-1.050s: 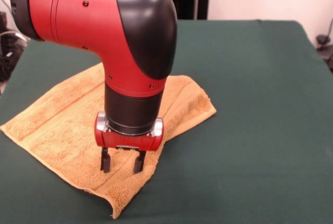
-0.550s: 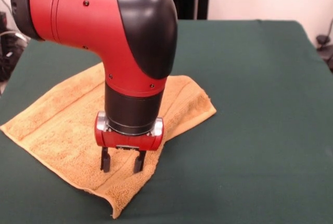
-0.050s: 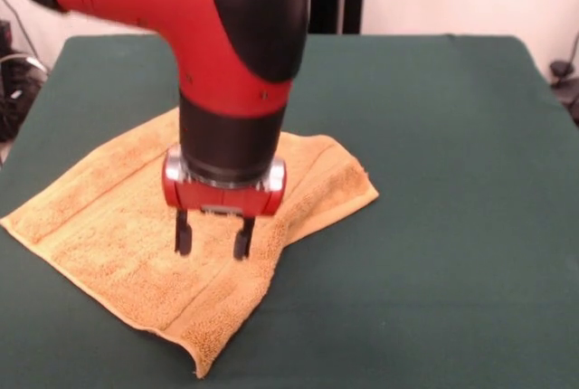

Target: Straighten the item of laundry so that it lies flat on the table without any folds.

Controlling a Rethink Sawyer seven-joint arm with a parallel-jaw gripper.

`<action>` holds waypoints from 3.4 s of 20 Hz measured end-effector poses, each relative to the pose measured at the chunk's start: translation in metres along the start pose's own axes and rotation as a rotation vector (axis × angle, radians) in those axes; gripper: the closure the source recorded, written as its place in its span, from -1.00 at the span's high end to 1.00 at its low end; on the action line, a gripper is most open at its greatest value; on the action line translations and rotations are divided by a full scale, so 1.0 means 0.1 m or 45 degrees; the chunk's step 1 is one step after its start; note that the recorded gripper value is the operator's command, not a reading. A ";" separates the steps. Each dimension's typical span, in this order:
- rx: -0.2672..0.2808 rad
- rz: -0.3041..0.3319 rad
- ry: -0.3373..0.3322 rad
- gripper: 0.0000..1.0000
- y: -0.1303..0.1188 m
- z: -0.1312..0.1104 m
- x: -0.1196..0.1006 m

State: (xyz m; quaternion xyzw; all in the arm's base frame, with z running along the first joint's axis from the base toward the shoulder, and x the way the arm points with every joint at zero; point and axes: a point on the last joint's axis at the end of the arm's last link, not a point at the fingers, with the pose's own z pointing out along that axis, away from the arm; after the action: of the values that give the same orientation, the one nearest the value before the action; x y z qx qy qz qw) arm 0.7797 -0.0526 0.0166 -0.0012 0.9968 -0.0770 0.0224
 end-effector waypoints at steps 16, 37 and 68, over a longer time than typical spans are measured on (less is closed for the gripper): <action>0.009 0.022 -0.018 1.00 -0.16 -0.85 -0.21; 0.034 0.046 -0.063 1.00 -0.36 -0.96 -0.71; 0.004 0.021 0.110 1.00 -0.17 0.25 -0.39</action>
State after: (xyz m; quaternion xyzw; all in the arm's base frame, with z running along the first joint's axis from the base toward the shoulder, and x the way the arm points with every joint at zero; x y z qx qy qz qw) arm 0.8198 -0.0725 -0.0034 0.0103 0.9967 -0.0785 -0.0199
